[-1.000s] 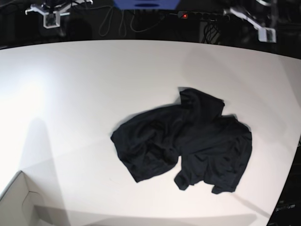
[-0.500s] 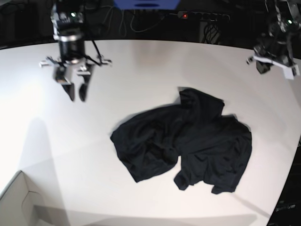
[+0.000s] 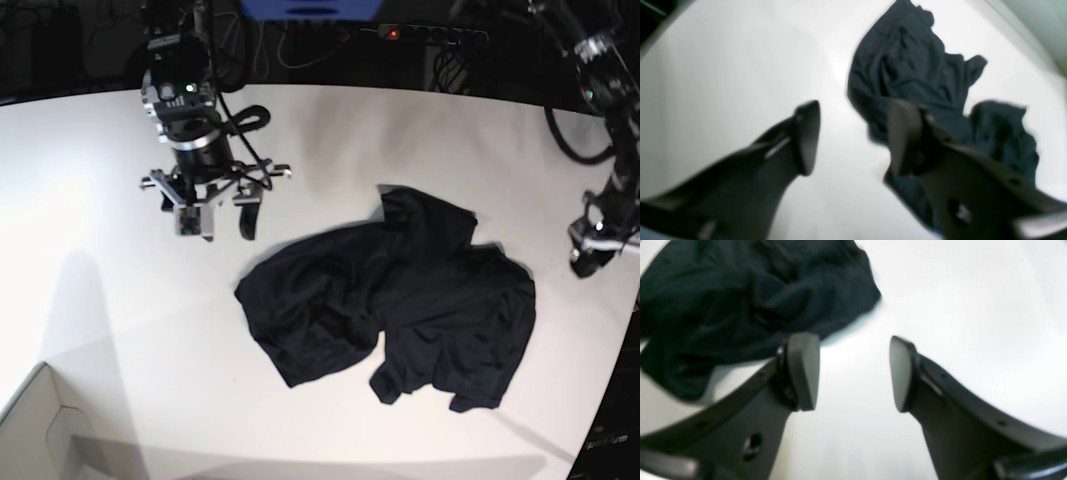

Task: Layout the t-shirt on the table in an organized manner, then fold the t-shirt properly
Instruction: 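Lower both grippers toward the crumpled black t-shirt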

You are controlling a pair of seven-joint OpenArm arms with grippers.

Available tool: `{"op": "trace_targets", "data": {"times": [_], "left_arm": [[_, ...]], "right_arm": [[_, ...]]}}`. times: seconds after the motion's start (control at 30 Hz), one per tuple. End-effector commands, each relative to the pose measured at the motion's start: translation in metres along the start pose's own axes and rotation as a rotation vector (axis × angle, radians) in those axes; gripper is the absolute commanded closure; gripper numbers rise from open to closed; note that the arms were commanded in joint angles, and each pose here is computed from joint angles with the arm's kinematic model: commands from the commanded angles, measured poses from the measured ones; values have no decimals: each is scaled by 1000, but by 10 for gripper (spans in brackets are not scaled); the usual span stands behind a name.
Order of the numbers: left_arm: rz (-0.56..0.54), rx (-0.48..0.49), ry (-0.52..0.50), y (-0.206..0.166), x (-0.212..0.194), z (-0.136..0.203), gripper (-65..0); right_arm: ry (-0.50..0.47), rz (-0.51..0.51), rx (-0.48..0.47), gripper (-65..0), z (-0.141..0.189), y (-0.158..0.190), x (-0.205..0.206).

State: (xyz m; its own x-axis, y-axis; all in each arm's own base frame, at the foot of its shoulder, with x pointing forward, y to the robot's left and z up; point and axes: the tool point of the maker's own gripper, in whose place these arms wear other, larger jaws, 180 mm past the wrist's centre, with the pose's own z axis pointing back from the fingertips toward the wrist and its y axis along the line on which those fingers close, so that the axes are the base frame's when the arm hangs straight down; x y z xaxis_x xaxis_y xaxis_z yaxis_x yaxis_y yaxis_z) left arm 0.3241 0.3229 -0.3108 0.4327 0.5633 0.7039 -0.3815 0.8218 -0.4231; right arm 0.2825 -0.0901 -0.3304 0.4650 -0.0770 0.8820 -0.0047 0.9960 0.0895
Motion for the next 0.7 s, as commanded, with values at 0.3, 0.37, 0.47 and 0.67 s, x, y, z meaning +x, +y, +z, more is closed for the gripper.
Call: {"op": "trace_targets", "data": {"times": [0.3, 0.37, 0.47, 0.67], "left_arm": [[-30, -31, 82, -27, -9, -87, -494], [-89, -35, 89, -31, -19, -90, -494], [-143, -43, 125, -33, -44, -88, -494], [-244, -66, 99, -29, -52, -49, -494]], "right_arm": [[-29, 4, -60, -338, 0, -25, 5], [-47, 5, -52, -348, -4, -22, 13], [-68, 30, -21, -376, -14, -14, 24], [-46, 129, 76, -386, -77, 18, 35]]}}
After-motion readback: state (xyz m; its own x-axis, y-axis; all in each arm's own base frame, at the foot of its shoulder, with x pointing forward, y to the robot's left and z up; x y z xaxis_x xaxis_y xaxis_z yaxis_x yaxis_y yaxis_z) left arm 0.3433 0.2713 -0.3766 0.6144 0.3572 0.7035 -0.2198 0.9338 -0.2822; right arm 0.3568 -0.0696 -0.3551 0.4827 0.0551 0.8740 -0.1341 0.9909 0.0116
